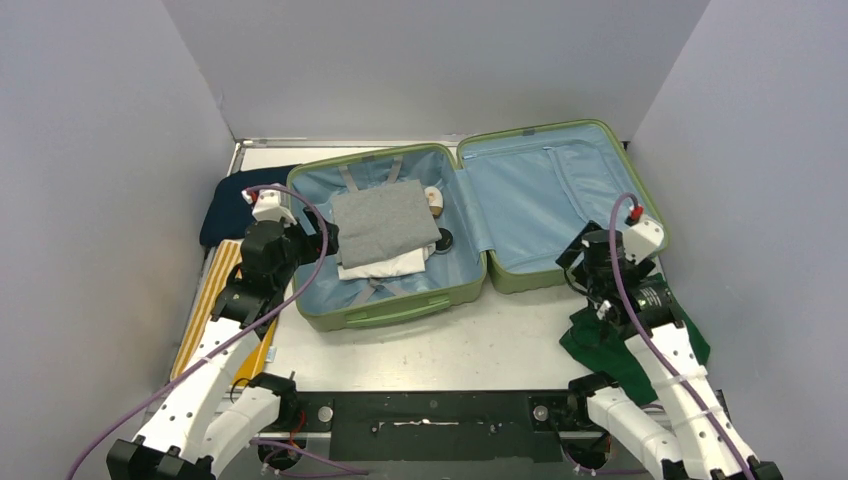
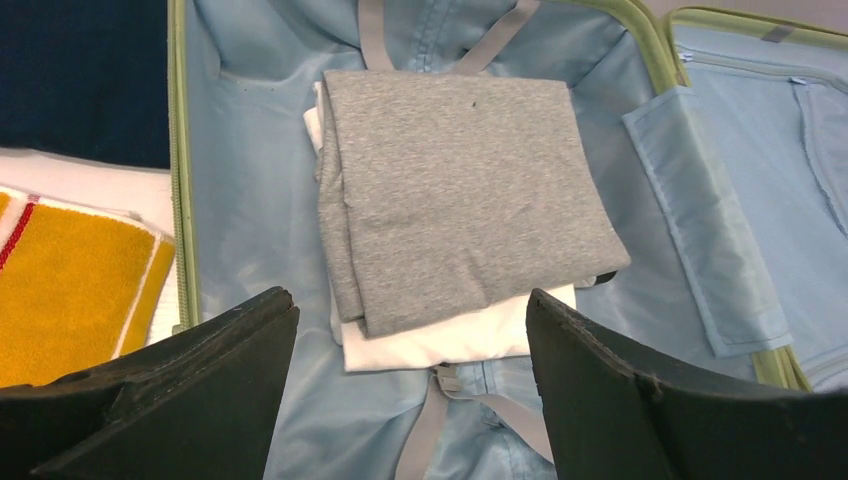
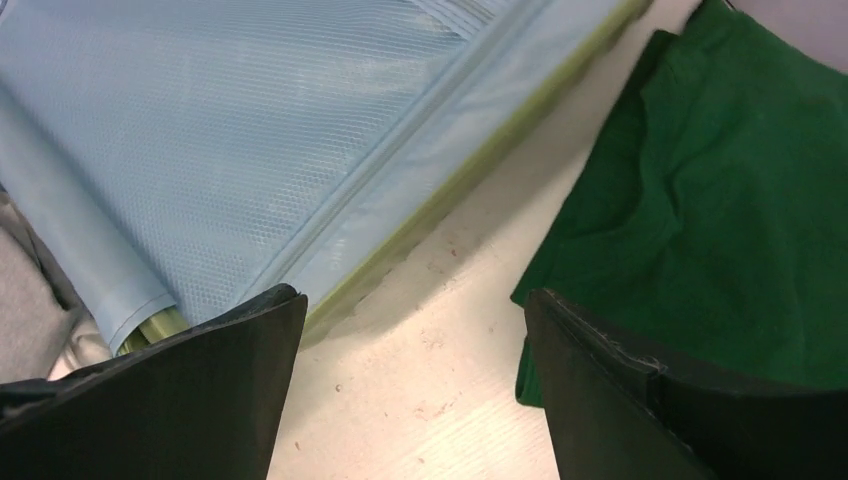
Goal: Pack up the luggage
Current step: Move the clothes to the corner of the board.
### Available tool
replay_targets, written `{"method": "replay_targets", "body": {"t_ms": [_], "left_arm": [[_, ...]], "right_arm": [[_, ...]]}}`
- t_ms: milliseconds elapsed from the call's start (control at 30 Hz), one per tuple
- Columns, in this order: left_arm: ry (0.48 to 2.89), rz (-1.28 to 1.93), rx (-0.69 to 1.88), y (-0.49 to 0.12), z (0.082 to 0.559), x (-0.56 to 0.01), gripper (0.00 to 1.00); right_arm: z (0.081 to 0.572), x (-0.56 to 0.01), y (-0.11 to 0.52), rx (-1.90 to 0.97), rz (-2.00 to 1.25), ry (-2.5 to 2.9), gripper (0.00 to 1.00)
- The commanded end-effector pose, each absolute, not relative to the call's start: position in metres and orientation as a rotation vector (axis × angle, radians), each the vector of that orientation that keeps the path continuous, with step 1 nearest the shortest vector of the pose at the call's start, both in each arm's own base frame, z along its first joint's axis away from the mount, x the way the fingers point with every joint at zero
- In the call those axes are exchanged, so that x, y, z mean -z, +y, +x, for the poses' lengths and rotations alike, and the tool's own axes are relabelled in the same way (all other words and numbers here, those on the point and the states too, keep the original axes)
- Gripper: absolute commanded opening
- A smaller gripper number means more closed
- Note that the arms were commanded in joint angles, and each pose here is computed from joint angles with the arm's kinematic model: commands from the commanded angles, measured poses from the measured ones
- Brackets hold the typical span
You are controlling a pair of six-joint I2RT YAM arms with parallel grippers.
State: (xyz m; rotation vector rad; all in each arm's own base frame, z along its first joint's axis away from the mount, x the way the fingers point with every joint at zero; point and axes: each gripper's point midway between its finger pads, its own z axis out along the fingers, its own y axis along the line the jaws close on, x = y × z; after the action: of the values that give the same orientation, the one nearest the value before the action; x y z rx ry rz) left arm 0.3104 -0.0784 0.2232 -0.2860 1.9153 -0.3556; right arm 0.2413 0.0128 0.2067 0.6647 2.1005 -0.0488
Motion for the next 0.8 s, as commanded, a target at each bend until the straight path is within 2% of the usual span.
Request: {"method": "replay_targets", "body": {"t_ms": [0, 400, 767], "left_arm": [[1.861, -0.296, 0.357, -0.081, 0.308, -0.242, 0.81], [1.874, -0.261, 0.436, -0.096, 0.3, -0.245, 0.8], [1.885, -0.232, 0.456, -0.104, 0.297, -0.243, 0.8]], "right_arm": [[0.213, -0.178, -0.006, 0.115, 0.859, 2.133, 0.82], [0.186, -0.108, -0.014, 0.19, 1.149, 2.14, 0.92], [0.177, -0.051, -0.037, 0.47, 1.302, 2.128, 0.95]]}}
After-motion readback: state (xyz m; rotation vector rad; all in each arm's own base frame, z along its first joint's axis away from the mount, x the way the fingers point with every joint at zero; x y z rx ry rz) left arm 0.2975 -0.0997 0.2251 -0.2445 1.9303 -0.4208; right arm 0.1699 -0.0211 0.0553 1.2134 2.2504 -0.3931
